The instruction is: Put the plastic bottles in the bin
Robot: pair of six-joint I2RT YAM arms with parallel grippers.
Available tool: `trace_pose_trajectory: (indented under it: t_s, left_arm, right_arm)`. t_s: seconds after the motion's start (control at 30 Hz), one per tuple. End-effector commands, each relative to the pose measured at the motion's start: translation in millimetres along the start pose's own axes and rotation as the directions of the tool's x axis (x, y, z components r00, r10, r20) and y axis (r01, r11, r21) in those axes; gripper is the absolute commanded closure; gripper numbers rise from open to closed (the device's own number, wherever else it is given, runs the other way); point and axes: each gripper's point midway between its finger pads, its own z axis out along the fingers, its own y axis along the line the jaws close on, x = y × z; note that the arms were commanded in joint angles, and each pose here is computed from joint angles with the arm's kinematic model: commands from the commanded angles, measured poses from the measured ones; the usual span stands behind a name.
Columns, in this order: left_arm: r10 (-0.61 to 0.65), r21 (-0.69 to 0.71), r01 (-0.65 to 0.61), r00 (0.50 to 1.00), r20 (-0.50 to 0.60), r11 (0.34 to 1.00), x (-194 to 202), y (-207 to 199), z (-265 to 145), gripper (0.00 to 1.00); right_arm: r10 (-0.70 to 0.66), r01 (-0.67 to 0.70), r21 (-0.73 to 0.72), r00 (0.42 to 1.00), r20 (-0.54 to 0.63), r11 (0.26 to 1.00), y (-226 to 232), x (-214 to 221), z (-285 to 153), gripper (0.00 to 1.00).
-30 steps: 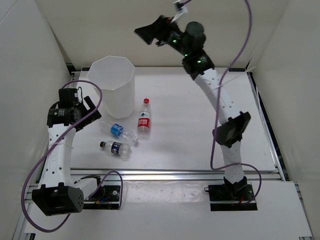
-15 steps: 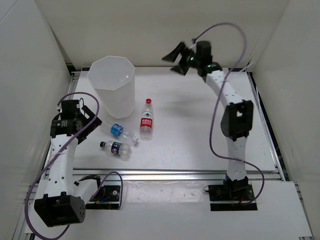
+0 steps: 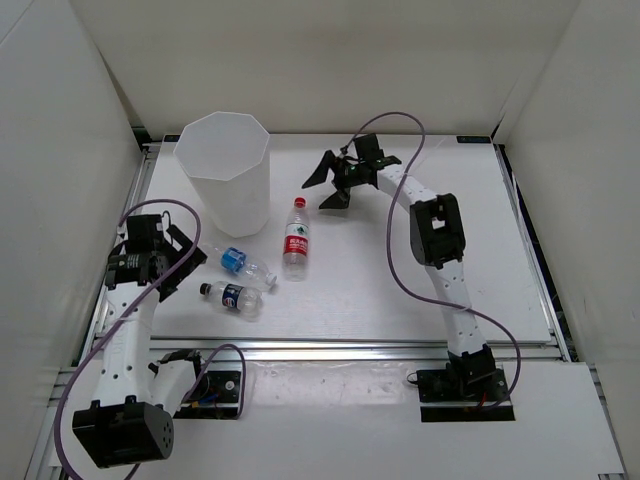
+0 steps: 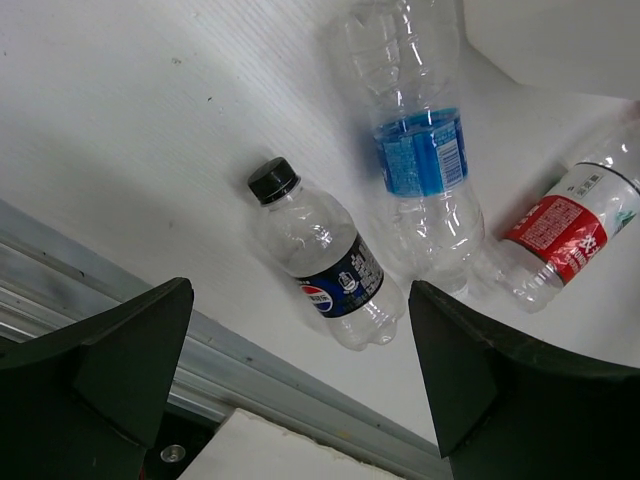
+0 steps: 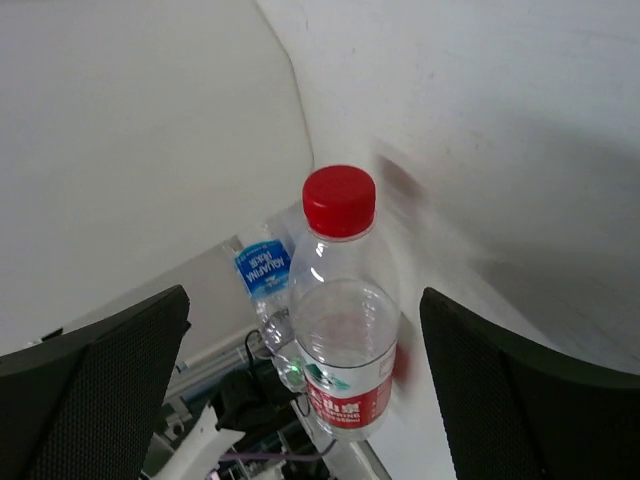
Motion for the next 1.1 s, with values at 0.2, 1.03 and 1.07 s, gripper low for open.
trace_pose_trajectory:
  t_s: [0.2,1.03,1.07]
  left_arm:
    - [0.016,0.022,-0.015,0.999,-0.033,1.000,14,4,-4,0.00]
    - [0.028,-0.010,-0.029,0.995,-0.091,1.000,32,17,-11,0.00]
    - [0.028,-0.017,-0.030,0.996,-0.086,0.999,31,18,-11,0.00]
  right_arm:
    - [-0.075,0.096,0.106,0.980,-0.187,0.990,-51,58,12,0.00]
    - [-0.165,0.181,0.024,0.937,-0.308,0.983,-33,102,60,0.18]
    - [-0.165,0.181,0.024,0.937,-0.308,0.983,-33,102,60,0.29]
